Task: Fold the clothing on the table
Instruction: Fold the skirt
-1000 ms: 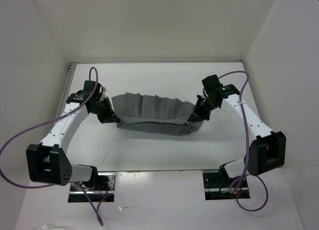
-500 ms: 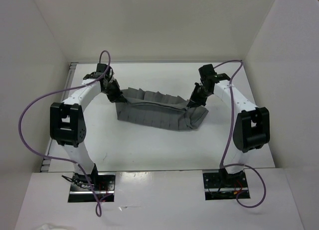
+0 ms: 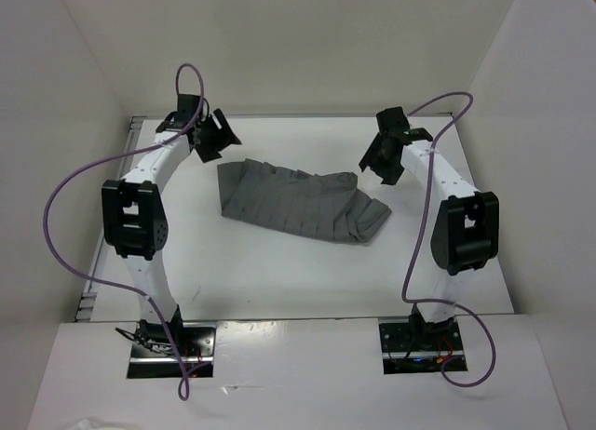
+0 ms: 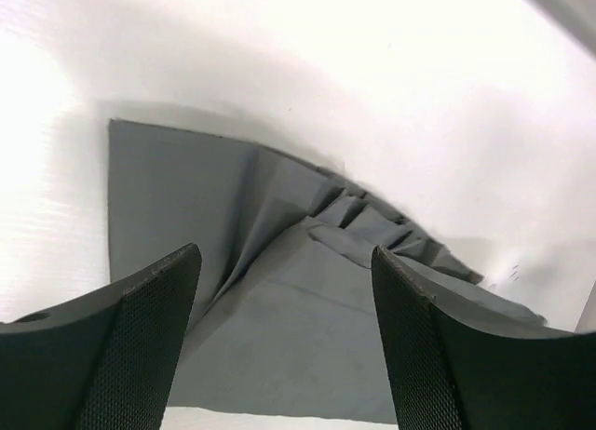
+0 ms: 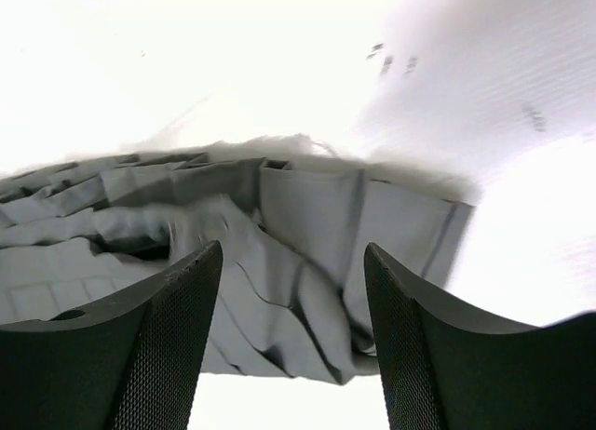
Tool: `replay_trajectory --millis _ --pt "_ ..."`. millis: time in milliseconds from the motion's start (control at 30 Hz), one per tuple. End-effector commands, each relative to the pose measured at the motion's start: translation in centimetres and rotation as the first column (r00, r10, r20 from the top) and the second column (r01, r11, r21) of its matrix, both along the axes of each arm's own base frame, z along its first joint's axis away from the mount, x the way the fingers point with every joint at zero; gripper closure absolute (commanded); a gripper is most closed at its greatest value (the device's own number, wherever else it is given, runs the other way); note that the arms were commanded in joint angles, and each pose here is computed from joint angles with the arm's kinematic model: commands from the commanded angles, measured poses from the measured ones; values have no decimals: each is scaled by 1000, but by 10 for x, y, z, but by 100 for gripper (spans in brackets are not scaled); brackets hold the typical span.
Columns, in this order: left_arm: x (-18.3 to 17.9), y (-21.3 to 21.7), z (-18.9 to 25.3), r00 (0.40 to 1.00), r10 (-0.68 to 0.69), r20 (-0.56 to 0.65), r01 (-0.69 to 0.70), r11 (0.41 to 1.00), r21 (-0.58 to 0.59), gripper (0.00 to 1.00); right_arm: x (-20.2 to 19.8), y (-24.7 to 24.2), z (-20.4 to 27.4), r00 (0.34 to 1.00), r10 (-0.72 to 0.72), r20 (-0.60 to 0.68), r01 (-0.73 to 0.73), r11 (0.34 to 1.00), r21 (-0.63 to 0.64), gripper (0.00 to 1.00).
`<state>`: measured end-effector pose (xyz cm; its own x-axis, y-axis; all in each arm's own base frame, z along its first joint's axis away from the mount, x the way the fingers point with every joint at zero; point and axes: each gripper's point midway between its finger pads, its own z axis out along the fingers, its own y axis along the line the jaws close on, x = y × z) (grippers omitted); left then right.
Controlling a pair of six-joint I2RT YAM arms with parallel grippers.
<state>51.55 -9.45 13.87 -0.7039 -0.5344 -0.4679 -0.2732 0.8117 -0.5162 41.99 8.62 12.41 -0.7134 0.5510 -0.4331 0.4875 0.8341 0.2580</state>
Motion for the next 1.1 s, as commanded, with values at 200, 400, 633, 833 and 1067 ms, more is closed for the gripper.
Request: replay_trajectory --millis 200,400,633,833,1067 --pt "-39 -15 60 977 -126 174 131 991 -18 24 -64 -4 6 997 71 -30 -73 996 -52 31" --pt "-41 -46 24 958 -252 136 265 960 -90 39 -69 43 -27 955 285 -77 -271 950 157 32" --pt "-21 -65 -2 938 -329 109 340 934 -111 52 -78 67 -61 916 385 -118 -337 894 296 36" --pt "-11 -105 2 881 -448 151 469 868 -160 100 -87 80 -75 892 433 -132 -358 853 380 40" --pt "-28 -130 -12 837 -529 142 547 794 -264 100 -109 82 -92 873 447 -193 -337 840 425 94"
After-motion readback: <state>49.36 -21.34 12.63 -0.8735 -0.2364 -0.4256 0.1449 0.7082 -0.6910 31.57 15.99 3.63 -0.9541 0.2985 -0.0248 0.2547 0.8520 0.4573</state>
